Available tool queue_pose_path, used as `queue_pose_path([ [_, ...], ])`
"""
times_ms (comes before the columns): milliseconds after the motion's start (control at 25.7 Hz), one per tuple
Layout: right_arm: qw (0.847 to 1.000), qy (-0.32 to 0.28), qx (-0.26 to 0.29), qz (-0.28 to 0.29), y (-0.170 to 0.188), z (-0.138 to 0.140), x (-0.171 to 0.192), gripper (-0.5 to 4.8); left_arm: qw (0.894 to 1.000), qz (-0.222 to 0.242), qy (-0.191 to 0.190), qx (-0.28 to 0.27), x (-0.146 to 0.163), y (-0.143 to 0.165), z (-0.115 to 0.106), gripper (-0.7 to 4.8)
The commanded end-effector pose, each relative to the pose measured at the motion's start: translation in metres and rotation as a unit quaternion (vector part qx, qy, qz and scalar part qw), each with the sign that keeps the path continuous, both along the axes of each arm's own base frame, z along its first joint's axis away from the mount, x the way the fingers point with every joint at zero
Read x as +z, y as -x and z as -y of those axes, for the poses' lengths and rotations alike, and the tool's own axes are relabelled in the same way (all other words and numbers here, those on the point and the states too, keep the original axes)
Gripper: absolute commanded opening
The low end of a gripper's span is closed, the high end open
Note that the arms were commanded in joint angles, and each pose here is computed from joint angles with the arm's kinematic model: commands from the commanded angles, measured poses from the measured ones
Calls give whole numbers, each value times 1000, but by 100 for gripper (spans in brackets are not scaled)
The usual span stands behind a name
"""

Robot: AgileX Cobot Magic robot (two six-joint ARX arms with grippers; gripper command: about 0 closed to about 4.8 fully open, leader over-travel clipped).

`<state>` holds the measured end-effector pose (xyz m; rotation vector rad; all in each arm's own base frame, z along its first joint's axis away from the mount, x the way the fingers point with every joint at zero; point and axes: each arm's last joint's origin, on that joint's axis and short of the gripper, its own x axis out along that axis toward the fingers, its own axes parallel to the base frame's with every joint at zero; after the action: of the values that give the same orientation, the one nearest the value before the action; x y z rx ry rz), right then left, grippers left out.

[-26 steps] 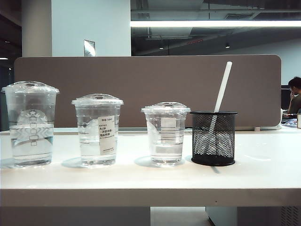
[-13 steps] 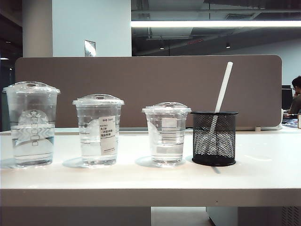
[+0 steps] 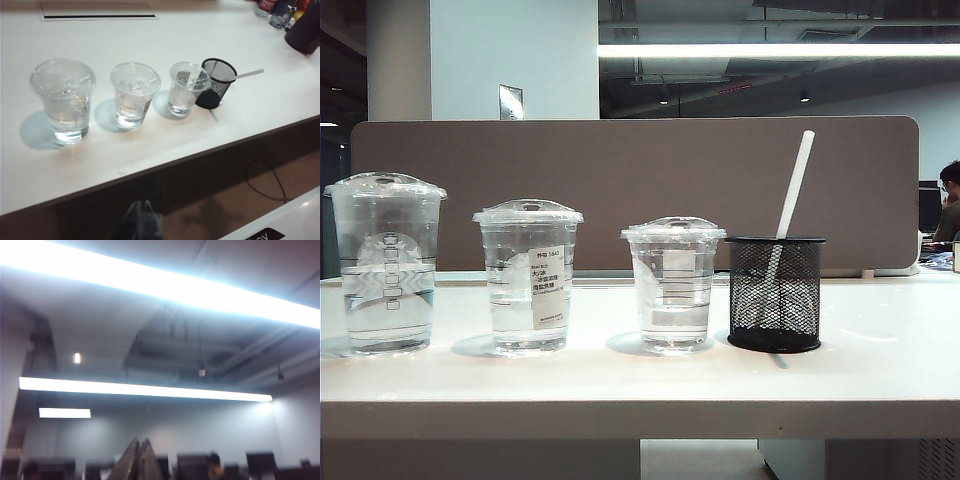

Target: Pick up the straw and insert it into the medium coffee cup.

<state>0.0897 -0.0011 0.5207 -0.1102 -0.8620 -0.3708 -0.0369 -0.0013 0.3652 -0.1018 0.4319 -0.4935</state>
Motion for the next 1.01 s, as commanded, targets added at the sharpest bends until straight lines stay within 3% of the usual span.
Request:
queue_pose_path([
  [39, 995, -4, -14, -102, -43, -2, -14, -7, 1000, 3, 2, -1, 1, 0, 0, -4],
  [156, 977, 12, -22, -210, -95, -1, -39, -7, 1000, 3, 3, -1, 1, 0, 0, -4],
  [312, 958, -4, 33, -284, -154, 5, -88, -7, 1000, 3, 2, -1, 1, 0, 0, -4],
  [429, 930, -131, 29, -342, -203, 39, -170, -7, 1000, 3, 3, -1, 1, 0, 0, -4],
  [546, 898, -221, 33, -379, -211, 60, -226, -7, 1000, 3, 1, 3, 1, 0, 0, -4],
  [584, 877, -264, 38, -400, -209, 69, -255, -7, 1000, 3, 3, -1, 1, 0, 0, -4],
  [662, 854, -300, 41, -424, -197, 73, -291, -7, 1000, 3, 3, -1, 1, 0, 0, -4],
  [1013, 874, -256, 119, -395, -157, 25, -346, -6, 1000, 3, 1, 2, 1, 0, 0, -4],
])
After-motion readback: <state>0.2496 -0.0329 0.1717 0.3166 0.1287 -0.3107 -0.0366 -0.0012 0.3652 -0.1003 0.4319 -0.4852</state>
